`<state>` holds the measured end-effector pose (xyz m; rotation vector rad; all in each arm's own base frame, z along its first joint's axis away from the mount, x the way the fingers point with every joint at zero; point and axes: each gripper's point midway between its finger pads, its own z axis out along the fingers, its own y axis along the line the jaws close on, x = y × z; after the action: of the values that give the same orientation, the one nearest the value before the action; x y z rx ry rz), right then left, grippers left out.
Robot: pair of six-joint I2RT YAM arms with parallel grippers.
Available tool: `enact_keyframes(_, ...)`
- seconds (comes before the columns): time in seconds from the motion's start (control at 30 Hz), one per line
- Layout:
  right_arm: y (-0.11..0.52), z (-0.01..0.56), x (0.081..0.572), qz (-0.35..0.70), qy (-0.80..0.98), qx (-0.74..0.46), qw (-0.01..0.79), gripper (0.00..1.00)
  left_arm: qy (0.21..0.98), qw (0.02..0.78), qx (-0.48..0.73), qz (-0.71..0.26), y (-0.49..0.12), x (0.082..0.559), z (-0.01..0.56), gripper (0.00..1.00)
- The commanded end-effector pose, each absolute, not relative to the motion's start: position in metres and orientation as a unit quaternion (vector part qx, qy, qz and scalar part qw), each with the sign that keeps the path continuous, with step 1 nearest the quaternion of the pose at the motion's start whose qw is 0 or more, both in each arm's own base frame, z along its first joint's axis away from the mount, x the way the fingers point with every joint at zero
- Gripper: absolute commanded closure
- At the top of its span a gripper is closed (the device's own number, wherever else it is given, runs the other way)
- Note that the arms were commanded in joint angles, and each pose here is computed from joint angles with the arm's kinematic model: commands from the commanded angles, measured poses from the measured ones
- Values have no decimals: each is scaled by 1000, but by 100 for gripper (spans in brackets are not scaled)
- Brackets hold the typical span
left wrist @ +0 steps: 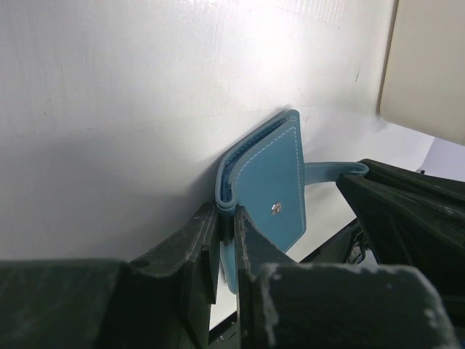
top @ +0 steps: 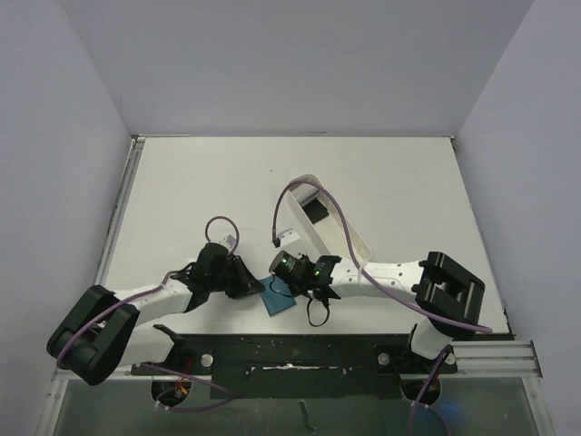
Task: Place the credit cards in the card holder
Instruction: Open the card holder at the center of the board.
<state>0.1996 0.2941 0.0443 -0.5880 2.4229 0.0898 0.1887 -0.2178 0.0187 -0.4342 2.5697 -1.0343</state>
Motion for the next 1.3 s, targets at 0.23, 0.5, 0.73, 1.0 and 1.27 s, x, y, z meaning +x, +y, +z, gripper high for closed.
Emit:
enact_keyframes(0.23,296,99,204,130,910,-167,357,100,909,209,-133,-334,-215,218,48,64)
enact_keyframes(0.5,332,142,198,289,879,-134,356,99,905,260,-143,-303,-195,230,88,53)
enact_keyframes(0.73,331,137,203,303,880,-119,345,98,896,261,-151,-327,-189,223,93,53)
enact_keyframes(1.0,333,150,206,336,871,-106,343,98,883,228,-135,-387,-209,211,87,53)
enact_keyframes(1.27,351,161,198,392,853,-106,327,98,878,247,-143,-383,-204,214,97,53)
